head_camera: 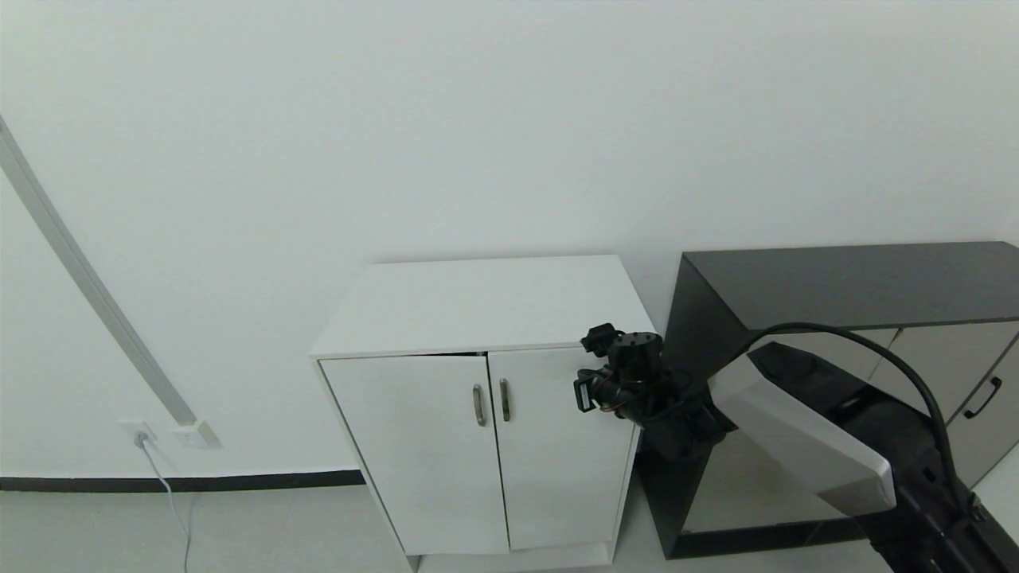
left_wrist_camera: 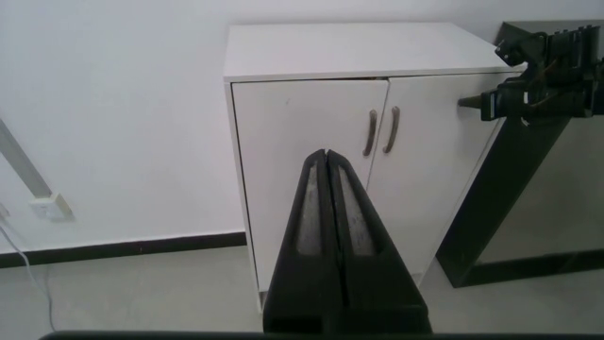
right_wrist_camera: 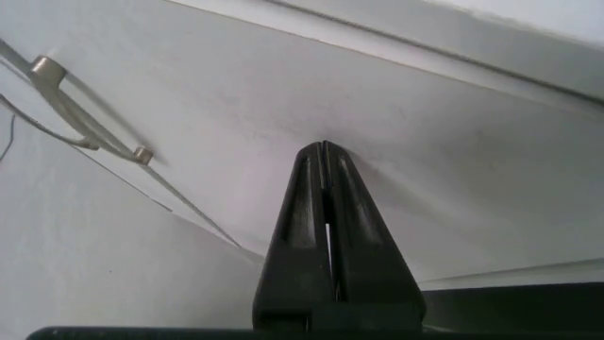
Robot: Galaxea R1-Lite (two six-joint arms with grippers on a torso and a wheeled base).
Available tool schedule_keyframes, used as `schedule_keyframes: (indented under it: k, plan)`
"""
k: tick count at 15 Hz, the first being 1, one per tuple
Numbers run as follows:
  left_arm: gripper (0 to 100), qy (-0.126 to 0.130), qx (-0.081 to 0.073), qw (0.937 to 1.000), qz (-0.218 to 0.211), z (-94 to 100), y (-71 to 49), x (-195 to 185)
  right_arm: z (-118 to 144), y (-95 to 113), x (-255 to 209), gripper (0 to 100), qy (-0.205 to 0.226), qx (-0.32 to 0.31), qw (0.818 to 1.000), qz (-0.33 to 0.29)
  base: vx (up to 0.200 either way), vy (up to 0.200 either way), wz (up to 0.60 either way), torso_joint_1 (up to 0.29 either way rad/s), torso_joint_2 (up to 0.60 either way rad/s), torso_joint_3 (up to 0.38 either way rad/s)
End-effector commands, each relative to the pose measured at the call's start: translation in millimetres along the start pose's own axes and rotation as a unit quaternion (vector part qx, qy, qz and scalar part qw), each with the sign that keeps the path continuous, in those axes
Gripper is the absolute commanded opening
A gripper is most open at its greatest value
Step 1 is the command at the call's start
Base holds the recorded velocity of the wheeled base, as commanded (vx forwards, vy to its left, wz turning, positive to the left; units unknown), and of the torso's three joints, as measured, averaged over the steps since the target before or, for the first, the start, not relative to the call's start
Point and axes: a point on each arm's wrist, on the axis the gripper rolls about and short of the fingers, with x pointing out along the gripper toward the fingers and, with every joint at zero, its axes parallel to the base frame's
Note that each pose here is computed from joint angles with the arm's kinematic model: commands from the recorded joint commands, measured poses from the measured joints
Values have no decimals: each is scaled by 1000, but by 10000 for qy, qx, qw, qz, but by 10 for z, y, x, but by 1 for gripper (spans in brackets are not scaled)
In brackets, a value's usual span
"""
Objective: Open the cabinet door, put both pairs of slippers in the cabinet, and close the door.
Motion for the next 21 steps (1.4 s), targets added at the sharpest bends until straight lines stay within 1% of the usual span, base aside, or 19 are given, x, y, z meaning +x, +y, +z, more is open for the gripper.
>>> schedule_keyframes:
  k: [1, 11, 14, 17, 20, 21]
  plan:
    - [0, 8, -3, 10000, 2, 0, 0, 1, 6, 4, 16, 0, -23, 2, 10000, 2, 0, 0, 0, 0, 0, 0]
    - [0, 0, -3, 10000, 2, -1, 0, 0, 4, -1, 66, 0, -92, 1, 10000, -13, 0, 0, 0, 0, 0, 0]
    - [0, 8, -3, 10000, 2, 0, 0, 1, 8, -2, 42, 0, -31, 5, 10000, -5, 0, 0, 0, 0, 0, 0]
    - [0, 0, -3, 10000, 9, 0, 0, 0, 102, 59, -259, 0, 75, -18, 9999, 74, 0, 0, 0, 0, 0, 0]
    - [0, 8, -3, 10000, 2, 0, 0, 1, 279, 116, -709, 0, -260, 44, 9995, 198, 0, 0, 0, 0, 0, 0]
    - [0, 0, -3, 10000, 9, 0, 0, 0, 298, 203, -1105, 0, -302, 133, 9979, 557, 0, 0, 0, 0, 0, 0]
